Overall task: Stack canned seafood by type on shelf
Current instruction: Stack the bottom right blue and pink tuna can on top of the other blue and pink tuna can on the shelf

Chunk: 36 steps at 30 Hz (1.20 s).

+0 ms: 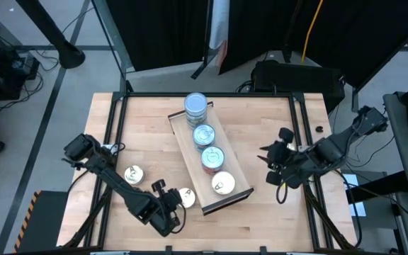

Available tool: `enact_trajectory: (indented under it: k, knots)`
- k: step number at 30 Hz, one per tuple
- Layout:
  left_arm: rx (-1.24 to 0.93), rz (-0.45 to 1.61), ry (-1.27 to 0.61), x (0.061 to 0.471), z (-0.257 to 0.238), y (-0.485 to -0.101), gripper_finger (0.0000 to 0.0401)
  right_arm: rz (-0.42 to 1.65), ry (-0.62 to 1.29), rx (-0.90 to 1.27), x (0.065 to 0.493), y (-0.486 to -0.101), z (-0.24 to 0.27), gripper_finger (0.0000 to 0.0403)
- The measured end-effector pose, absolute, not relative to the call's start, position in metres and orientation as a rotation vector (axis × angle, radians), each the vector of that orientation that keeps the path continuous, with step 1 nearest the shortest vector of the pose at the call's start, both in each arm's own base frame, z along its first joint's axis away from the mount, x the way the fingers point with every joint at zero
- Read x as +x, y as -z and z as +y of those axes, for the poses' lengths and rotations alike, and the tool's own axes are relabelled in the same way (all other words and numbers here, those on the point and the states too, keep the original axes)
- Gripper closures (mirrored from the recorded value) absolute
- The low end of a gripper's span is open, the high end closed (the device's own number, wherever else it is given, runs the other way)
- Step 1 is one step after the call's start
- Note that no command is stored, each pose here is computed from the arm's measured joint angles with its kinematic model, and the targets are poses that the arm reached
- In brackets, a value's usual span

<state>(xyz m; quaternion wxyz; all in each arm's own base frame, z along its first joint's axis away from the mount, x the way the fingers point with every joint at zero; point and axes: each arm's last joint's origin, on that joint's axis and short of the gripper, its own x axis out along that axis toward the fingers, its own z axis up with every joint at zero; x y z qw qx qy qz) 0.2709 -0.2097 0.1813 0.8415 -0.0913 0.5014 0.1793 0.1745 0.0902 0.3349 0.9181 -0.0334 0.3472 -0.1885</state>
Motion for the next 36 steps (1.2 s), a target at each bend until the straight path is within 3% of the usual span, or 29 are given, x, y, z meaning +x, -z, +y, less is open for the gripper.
enact_trajectory:
  k: [5, 14, 36]
  knots:
    - [-0.218, 1.065, -0.377, 0.269, -0.212, -0.181, 0.0398, 0.779, 0.388, -0.147, 0.172, -0.315, 0.090, 0.0315]
    - [-0.215, 1.079, -0.384, 0.272, -0.212, -0.175, 0.0398, 0.755, 0.380, -0.132, 0.169, -0.319, 0.088, 0.0343]
    - [-0.248, 1.080, -0.381, 0.278, -0.217, -0.178, 0.0399, 0.749, 0.380, -0.122, 0.167, -0.320, 0.087, 0.0349]
